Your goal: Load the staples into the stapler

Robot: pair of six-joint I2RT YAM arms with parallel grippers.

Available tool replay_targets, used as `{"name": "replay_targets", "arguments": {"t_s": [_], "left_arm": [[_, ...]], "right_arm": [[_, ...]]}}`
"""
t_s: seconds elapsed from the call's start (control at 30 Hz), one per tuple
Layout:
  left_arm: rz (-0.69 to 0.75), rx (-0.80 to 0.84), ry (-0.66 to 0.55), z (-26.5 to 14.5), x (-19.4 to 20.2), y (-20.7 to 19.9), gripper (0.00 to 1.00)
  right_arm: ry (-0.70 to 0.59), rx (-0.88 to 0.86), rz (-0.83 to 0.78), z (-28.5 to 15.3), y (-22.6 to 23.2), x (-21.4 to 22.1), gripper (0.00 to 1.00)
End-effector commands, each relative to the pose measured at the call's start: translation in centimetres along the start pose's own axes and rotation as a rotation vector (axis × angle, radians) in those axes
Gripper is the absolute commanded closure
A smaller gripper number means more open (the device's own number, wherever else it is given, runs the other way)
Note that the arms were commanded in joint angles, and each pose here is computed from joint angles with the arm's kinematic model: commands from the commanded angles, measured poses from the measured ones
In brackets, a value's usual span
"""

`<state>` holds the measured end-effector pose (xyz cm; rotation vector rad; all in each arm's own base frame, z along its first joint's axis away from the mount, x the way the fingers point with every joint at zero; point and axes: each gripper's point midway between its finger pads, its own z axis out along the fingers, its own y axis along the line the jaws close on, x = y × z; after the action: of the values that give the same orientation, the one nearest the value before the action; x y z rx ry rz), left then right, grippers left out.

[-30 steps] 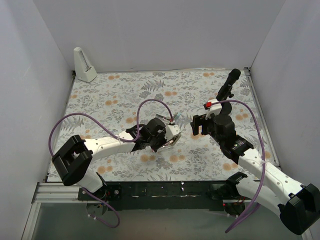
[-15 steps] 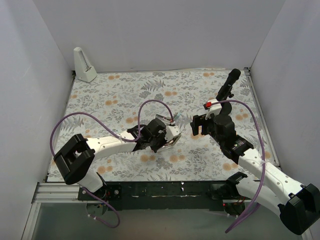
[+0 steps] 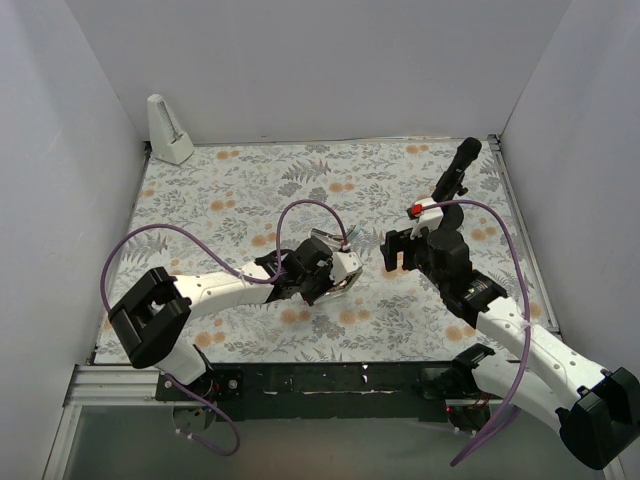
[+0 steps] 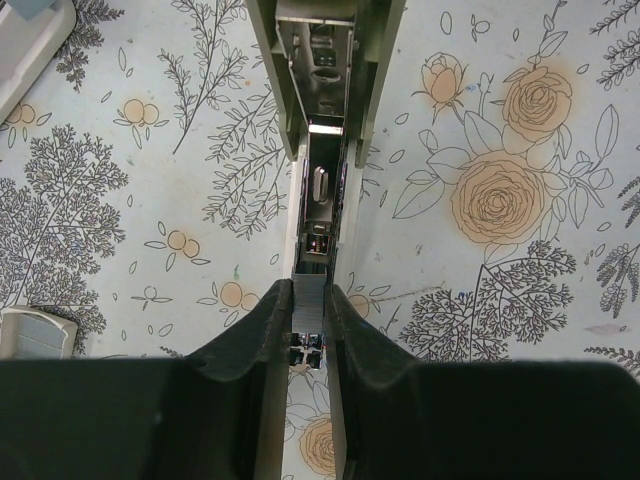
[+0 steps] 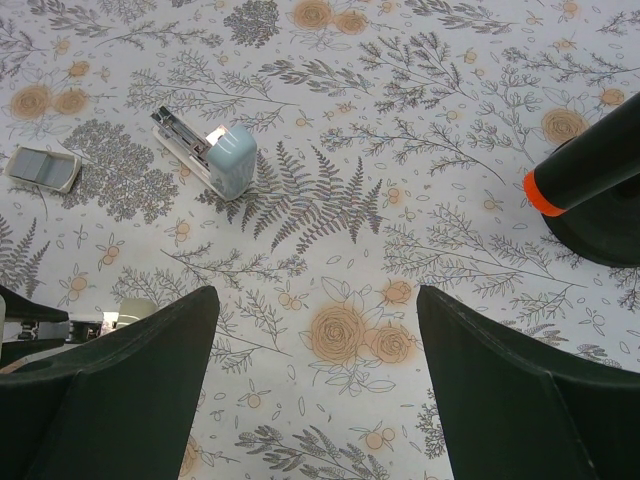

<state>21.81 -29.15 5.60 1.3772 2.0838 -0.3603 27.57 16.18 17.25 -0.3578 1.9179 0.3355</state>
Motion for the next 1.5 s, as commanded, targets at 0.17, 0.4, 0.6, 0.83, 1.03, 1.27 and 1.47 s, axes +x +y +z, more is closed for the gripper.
{"name": "replay_targets", "arguments": {"t_s": [0.17,0.4,0.6,0.83,1.03,1.27,1.47], "left_arm": [[0.004,0.026,0.014,-0.1,0.4,-0.5,1.0],[-0.002,0.028,0.034,0.0,0.7,-0.6,1.0],[-0.031,0.013,0.062,0.4,1.0,-0.4,0.99],[-0.043,0.002,0.09,0.6,1.3,-0.2,0.97],[-0.045,0.002,0.087,0.6,1.3,-0.2,0.89],[-0.049,-0.001,0.072,0.5,0.8,-0.2,0.79],[-0.05,-0.012,0.066,0.5,0.7,0.0,0.74]], "right_arm": [[-0.038,-0.009,-0.004,0.0,0.1,-0.9,0.11],[-0.038,-0.009,-0.006,0.0,0.1,-0.9,0.11],[-0.036,-0.008,-0.006,0.0,0.1,-0.9,0.11],[-0.038,-0.008,-0.006,0.0,0.1,-1.0,0.11],[-0.035,-0.008,-0.006,0.1,0.2,-1.0,0.11],[-0.036,-0.011,-0.006,0.0,0.2,-1.1,0.11],[-0.035,-0.014,-0.006,0.0,0.3,-1.1,0.12]]}}
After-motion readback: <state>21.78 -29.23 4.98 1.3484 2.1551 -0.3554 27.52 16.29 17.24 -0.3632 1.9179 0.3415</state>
